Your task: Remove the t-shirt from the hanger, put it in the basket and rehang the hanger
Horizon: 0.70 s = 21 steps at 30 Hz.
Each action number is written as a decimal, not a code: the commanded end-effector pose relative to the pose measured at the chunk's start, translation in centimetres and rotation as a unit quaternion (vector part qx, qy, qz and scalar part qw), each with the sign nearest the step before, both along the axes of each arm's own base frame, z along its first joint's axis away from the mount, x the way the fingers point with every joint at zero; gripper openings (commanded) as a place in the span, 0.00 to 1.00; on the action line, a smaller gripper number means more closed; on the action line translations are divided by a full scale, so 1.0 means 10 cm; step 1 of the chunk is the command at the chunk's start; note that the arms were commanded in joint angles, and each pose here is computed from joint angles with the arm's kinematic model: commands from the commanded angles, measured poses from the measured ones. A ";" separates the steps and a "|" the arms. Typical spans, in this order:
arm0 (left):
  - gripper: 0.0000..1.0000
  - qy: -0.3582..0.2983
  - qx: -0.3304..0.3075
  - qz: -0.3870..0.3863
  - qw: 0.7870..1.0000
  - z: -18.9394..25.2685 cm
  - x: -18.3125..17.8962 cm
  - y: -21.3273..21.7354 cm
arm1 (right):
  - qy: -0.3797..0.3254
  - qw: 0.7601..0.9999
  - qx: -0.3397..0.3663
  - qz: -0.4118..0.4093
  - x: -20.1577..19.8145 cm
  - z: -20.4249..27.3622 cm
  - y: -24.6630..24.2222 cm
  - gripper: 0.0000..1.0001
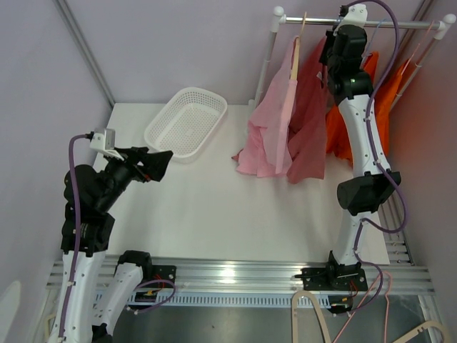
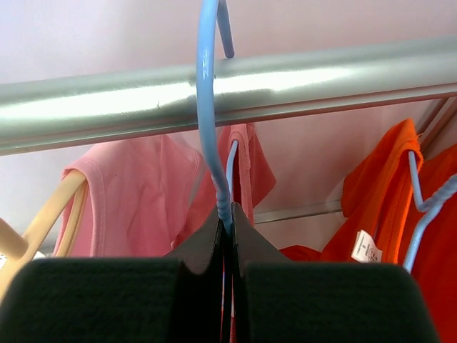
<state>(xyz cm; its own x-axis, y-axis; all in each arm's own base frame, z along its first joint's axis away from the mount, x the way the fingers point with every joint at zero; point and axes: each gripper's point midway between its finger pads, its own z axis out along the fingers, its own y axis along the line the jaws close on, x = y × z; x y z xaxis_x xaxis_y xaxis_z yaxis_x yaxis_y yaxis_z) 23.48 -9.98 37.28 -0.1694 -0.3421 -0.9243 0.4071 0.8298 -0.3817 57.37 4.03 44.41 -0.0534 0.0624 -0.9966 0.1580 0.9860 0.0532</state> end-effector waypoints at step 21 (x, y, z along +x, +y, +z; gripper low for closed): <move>0.99 -0.110 0.060 -0.250 0.960 0.35 -0.64 -0.85 | -0.031 0.987 0.158 -0.026 -1.63 0.49 -0.01 0.00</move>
<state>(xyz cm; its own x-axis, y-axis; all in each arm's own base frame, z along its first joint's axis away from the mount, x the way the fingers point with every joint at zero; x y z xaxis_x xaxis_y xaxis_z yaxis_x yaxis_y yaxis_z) 19.19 -16.87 38.25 -0.1958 -0.2034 -0.9593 0.7334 0.6190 -0.2810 44.34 3.86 48.67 -0.0083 0.2292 -0.9734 0.1893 0.9561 0.2235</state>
